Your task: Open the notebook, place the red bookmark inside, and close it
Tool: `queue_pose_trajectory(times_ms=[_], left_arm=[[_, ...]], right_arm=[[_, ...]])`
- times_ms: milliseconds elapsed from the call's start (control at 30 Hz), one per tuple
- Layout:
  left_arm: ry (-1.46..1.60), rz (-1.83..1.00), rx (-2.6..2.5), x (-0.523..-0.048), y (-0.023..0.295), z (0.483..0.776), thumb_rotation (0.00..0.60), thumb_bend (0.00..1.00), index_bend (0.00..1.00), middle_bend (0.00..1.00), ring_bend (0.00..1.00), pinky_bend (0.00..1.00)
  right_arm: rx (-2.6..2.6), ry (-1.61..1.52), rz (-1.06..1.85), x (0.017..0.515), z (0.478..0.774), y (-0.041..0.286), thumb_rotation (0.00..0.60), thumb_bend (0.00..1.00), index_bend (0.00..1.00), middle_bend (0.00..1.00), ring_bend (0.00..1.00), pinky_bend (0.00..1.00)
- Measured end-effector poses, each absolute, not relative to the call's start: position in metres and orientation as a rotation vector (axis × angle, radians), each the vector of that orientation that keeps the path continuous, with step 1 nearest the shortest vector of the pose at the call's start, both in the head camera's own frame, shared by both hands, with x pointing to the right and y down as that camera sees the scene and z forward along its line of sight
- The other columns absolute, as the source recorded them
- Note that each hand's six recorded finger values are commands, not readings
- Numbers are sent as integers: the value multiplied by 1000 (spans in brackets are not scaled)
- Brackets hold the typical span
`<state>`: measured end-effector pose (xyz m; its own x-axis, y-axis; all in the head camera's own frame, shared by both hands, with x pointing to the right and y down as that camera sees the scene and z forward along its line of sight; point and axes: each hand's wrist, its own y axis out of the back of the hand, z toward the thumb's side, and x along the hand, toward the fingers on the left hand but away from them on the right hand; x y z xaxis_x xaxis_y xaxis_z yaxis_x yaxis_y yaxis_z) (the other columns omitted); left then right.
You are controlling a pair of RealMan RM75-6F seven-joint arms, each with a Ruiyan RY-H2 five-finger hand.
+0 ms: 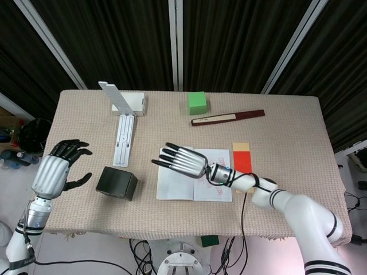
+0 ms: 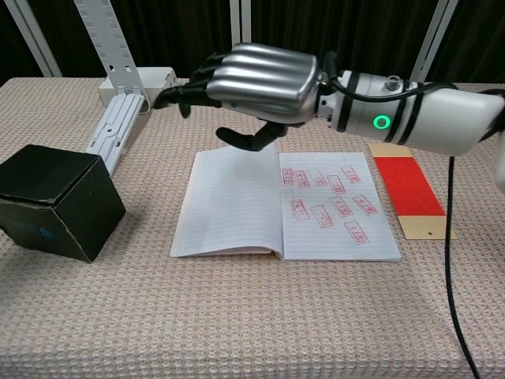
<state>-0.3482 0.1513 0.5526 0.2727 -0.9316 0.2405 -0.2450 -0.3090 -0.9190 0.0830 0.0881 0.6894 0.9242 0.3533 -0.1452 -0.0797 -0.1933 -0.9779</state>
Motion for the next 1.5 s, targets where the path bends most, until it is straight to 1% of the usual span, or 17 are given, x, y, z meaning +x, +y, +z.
queue_pose_trajectory(times_ms=[133, 267, 333, 400, 500, 700, 867, 1067, 1267, 1500], left_arm=[[1069, -1067, -1733, -345, 153, 550, 600, 156, 368, 266, 192, 208], [1062, -1054, -1732, -342, 153, 547, 600, 157, 368, 266, 192, 208], [1059, -1046, -1733, -339, 153, 546, 600, 156, 368, 266, 192, 208], [1054, -1039, -1734, -336, 153, 546, 600, 156, 368, 265, 192, 208], [1047, -1029, -1738, -332, 154, 545, 600, 156, 368, 265, 192, 208], [1036, -1030, -1740, -328, 155, 545, 600, 156, 368, 266, 192, 208], [1046, -1035, -1732, -329, 154, 542, 600, 157, 368, 265, 192, 208], [1051, -1045, -1733, -330, 157, 543, 600, 157, 368, 266, 192, 208], [1063, -1054, -1725, -334, 159, 542, 600, 156, 368, 266, 192, 207], [1066, -1056, -1724, -334, 158, 542, 600, 156, 368, 265, 192, 207]], right_arm=[[-1786, -270, 525, 133, 677, 92, 600, 294, 275, 350, 270, 276], [-1757, -303, 739, 214, 668, 96, 600, 145, 285, 356, 265, 275], [-1727, -301, 824, 247, 666, 101, 600, 64, 287, 356, 264, 275], [-1698, -295, 909, 278, 666, 108, 600, 12, 288, 356, 263, 275], [-1684, -275, 993, 308, 669, 118, 600, 0, 286, 352, 257, 264], [-1634, -174, 1005, 327, 679, 119, 600, 0, 252, 301, 210, 211], [-1566, -6, 908, 326, 690, 120, 600, 0, 235, 262, 166, 168], [-1530, 176, 780, 314, 707, 128, 600, 7, 226, 252, 144, 136], [-1523, 238, 740, 314, 719, 128, 600, 17, 224, 245, 138, 131], [-1516, 257, 705, 311, 724, 123, 600, 26, 224, 225, 115, 110]])
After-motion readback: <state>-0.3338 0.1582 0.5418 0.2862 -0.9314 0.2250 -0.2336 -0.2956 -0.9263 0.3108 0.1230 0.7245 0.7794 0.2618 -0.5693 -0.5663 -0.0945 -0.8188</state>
